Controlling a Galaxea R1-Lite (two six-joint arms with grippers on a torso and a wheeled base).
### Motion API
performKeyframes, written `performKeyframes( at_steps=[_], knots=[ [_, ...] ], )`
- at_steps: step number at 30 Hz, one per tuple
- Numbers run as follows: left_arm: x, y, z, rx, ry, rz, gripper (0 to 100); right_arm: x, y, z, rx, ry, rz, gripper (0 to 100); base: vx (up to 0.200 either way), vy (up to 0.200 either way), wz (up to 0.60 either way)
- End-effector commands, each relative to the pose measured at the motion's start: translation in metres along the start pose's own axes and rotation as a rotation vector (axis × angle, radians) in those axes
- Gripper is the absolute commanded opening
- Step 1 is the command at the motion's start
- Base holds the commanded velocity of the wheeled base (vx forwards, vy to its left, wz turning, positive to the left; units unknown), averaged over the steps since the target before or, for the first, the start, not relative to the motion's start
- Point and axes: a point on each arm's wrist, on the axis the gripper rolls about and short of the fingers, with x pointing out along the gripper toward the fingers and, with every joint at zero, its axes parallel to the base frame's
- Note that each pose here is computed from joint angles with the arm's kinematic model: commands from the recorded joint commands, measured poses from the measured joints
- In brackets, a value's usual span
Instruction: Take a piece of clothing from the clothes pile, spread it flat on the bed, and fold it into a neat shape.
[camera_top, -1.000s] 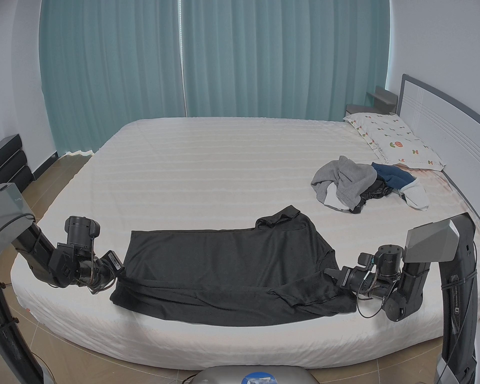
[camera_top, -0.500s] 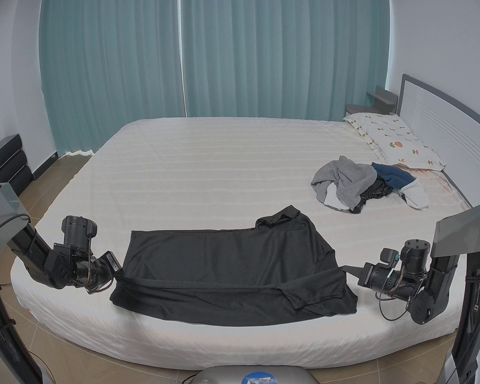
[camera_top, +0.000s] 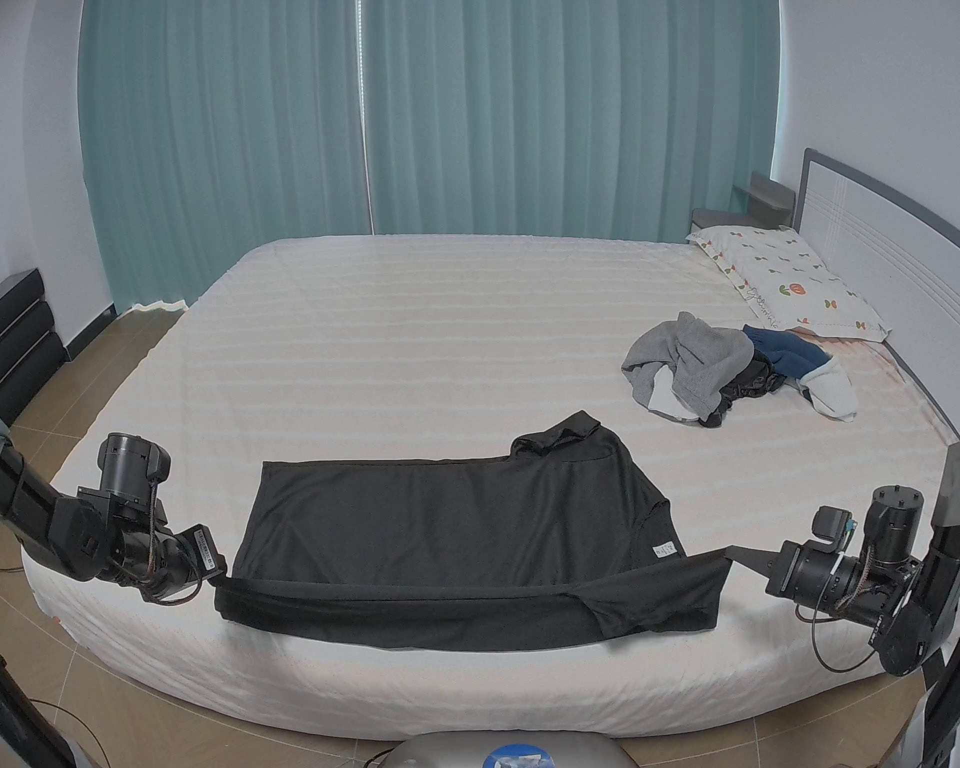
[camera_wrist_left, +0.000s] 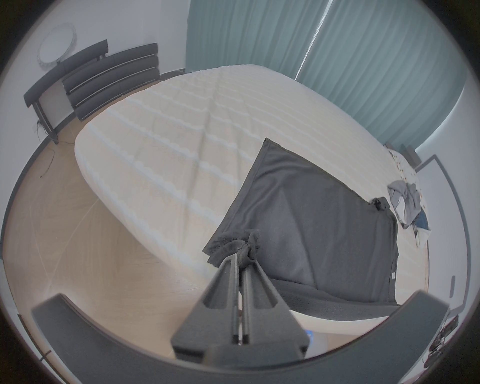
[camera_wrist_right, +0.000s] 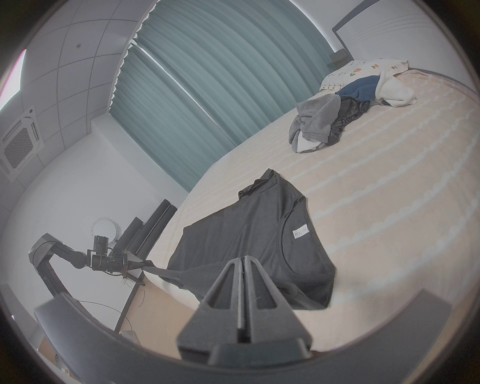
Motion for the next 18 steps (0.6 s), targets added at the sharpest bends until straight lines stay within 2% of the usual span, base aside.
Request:
performKeyframes(
  at_steps=[1,8,15,18],
  knots=[
    [-0.016,0.002,-0.003,0.027,-0.008,0.002,0,-0.020,0.010,-0.001,-0.016,-0.019,0.011,0,0.000,0.000,0.00],
    [-0.016,0.008,-0.014,0.103,0.059,0.037,0,-0.023,0.010,-0.004,-0.007,-0.005,0.000,0,0.000,0.000,0.00],
    [-0.017,0.008,-0.014,0.107,0.059,0.038,0,-0.029,0.011,-0.011,0.001,0.077,-0.035,0,0.000,0.000,0.00],
    [-0.018,0.009,-0.015,0.110,0.062,0.041,0,-0.034,0.013,-0.011,-0.008,0.083,-0.042,0,0.000,0.000,0.00]
  ],
)
